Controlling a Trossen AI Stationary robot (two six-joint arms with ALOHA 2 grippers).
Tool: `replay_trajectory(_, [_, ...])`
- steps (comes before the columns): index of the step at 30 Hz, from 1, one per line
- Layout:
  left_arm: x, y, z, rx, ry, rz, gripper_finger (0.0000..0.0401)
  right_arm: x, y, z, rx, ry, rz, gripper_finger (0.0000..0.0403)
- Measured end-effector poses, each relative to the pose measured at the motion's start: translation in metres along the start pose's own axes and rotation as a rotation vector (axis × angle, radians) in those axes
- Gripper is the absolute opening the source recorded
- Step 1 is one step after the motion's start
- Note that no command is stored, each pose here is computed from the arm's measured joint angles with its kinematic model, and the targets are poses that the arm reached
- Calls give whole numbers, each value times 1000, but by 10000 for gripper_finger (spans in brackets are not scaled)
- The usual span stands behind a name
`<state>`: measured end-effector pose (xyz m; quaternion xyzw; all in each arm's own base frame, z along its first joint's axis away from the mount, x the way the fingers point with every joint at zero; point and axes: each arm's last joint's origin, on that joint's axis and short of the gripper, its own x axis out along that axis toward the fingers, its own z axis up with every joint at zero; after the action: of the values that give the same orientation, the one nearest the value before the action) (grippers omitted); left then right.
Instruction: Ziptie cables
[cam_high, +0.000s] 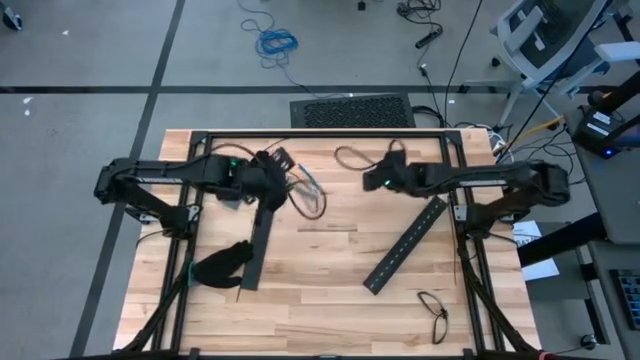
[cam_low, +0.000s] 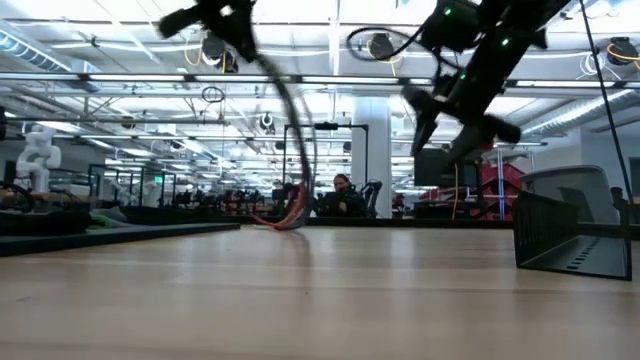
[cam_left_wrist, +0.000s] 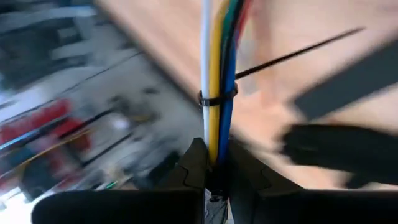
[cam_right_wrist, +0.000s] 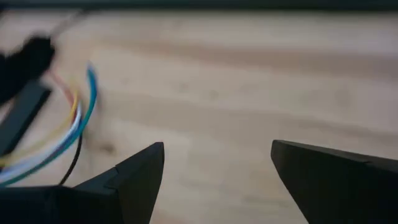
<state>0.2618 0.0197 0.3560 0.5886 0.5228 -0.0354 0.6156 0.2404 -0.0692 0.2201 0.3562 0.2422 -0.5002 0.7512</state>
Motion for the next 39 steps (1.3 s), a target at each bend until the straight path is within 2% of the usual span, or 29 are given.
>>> replay_trajectory(2, [-7,16,-7,-11,63,129,35,-13,-12,14,20,-45,-23,295])
replay_trajectory(6, [-51,46,-36,-162,53,369,35,-41,-38,37,67,-150,-60,295])
replay_trajectory(10, [-107,58,-71,-327,7,566,35,-60,-56,51,119,-213,-50,295])
replay_trajectory(13, [-137,60,-92,-497,-40,690,35,-65,-63,58,151,-235,-35,295])
replay_trajectory(17, [-163,52,-114,-690,-57,781,35,-60,-64,62,164,-198,-8,295])
replay_trajectory(22, [-179,40,-129,-865,-124,813,35,-47,-56,65,150,-142,43,295])
replay_trajectory(25, [-184,36,-135,-1056,-191,829,35,-41,-50,67,159,-143,83,295])
replay_trajectory(29, [-184,29,-137,-1355,-286,791,35,-36,-45,69,172,-160,108,295])
replay_trajectory(32, [-176,19,-135,-1531,-328,678,35,-34,-43,69,170,-145,128,295])
replay_trajectory(36, [-160,-8,-129,-1707,-289,361,35,-34,-43,68,159,-125,142,295])
replay_trajectory(39, [-142,-28,-121,-1761,-109,84,35,-34,-43,68,157,-123,141,295])
